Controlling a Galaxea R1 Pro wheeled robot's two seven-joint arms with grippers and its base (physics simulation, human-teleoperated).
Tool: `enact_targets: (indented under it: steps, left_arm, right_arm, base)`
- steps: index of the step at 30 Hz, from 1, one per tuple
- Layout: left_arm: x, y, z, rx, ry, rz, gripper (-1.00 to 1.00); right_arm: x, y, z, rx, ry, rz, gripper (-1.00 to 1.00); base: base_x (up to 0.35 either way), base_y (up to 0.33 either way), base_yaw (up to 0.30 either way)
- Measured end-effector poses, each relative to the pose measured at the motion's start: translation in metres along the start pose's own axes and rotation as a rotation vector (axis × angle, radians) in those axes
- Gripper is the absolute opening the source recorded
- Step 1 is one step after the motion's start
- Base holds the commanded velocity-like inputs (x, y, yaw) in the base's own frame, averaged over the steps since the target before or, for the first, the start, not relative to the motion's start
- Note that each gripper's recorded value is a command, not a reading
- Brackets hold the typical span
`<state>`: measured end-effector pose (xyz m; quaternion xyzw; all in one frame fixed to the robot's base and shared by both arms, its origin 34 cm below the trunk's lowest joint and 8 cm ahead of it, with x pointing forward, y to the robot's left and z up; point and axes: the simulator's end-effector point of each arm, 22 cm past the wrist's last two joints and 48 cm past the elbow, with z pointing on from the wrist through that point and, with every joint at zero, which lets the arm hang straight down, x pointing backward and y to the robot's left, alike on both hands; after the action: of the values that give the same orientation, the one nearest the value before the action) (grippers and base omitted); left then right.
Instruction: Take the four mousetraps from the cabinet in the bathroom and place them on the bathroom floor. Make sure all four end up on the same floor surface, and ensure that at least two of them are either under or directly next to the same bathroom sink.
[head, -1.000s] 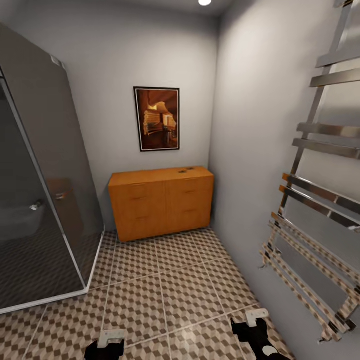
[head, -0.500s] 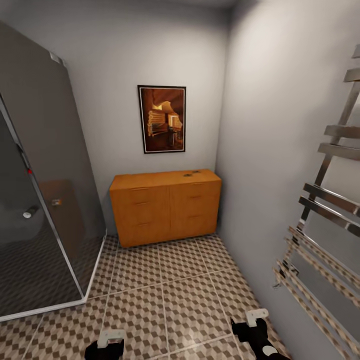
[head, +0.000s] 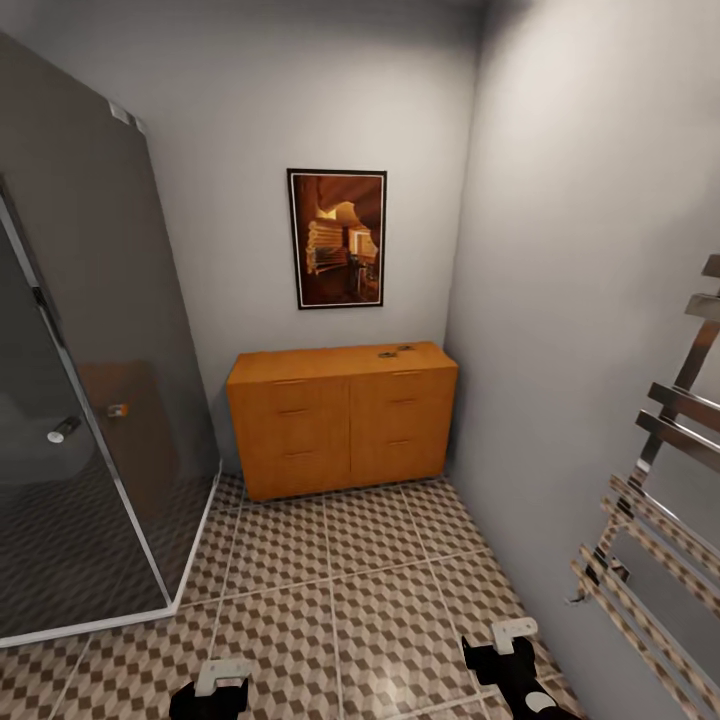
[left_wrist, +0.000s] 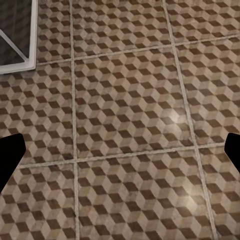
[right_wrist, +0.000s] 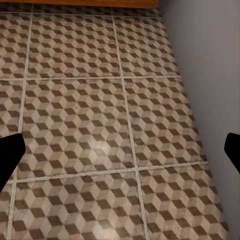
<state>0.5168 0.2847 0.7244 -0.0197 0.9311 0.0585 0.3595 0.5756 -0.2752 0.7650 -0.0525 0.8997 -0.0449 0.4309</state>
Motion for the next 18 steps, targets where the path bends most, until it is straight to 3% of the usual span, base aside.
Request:
enact_targets:
  steps: [18]
  left_arm:
    - [0.0000, -0.0002, 0.0000, 0.000, 0.000, 0.000, 1.00]
  right_arm:
    - [0.0002, -0.0007, 0.0001, -0.001, 0.000, 0.000, 1.00]
  base:
    - [0.004, 0.000, 0.001]
